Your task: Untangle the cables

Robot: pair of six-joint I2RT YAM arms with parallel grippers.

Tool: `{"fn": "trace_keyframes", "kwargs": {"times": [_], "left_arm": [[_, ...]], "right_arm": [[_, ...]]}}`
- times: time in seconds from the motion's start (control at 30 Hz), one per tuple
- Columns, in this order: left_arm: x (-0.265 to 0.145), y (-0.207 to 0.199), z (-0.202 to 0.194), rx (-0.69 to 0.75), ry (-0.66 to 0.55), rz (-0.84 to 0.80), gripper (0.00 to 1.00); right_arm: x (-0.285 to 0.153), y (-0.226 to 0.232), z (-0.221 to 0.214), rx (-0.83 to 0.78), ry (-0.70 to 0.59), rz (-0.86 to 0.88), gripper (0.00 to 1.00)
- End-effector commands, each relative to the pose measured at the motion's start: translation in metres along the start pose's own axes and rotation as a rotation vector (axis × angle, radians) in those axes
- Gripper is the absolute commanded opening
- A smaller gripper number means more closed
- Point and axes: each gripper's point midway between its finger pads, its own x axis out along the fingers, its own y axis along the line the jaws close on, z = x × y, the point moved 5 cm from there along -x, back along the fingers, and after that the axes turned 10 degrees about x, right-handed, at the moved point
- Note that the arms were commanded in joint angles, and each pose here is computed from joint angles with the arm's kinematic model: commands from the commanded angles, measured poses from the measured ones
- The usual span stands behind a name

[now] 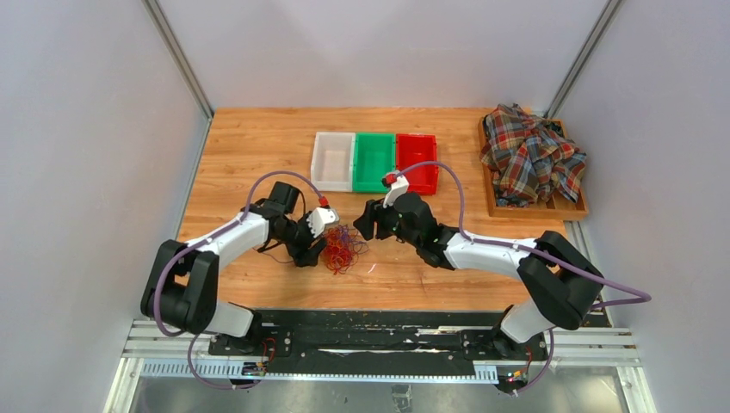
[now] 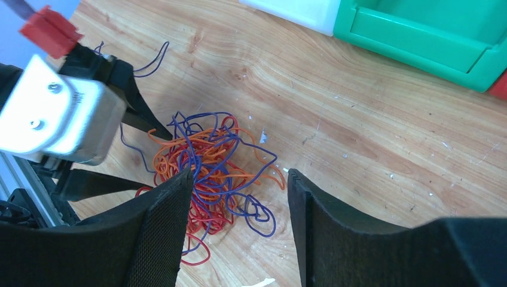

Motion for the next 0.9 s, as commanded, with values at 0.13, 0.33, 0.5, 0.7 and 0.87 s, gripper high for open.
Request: {"fn": "trace_keyframes", "kwargs": {"times": [0.13,0.33,0.5,0.7,0.87], "left_arm": [[0.013,-0.004,0.007,-0.024,-0.028,-0.071,0.41],[-0.008,-0.001,0.008,0.009,0.015,0.016,0.07],[-0.056,0.011,0.04,0.059,-0.015,0.142,0.01],[-0.116,0.012,0.09,0.094,-0.104,0.178,0.01],[-0.149,0.008,0.117,0.109,-0.173,0.194,0.01]], "right_arm": [[-0.003,-0.004,0.011,0.027,-0.048,-0.034,0.59],[-0.002,-0.001,0.015,0.026,-0.067,-0.022,0.59],[-0.001,0.008,0.022,0.009,-0.1,0.04,0.61],[0.0,0.034,0.033,-0.08,-0.141,0.208,0.73],[-0.001,0.055,0.047,-0.163,-0.173,0.305,0.76]]}}
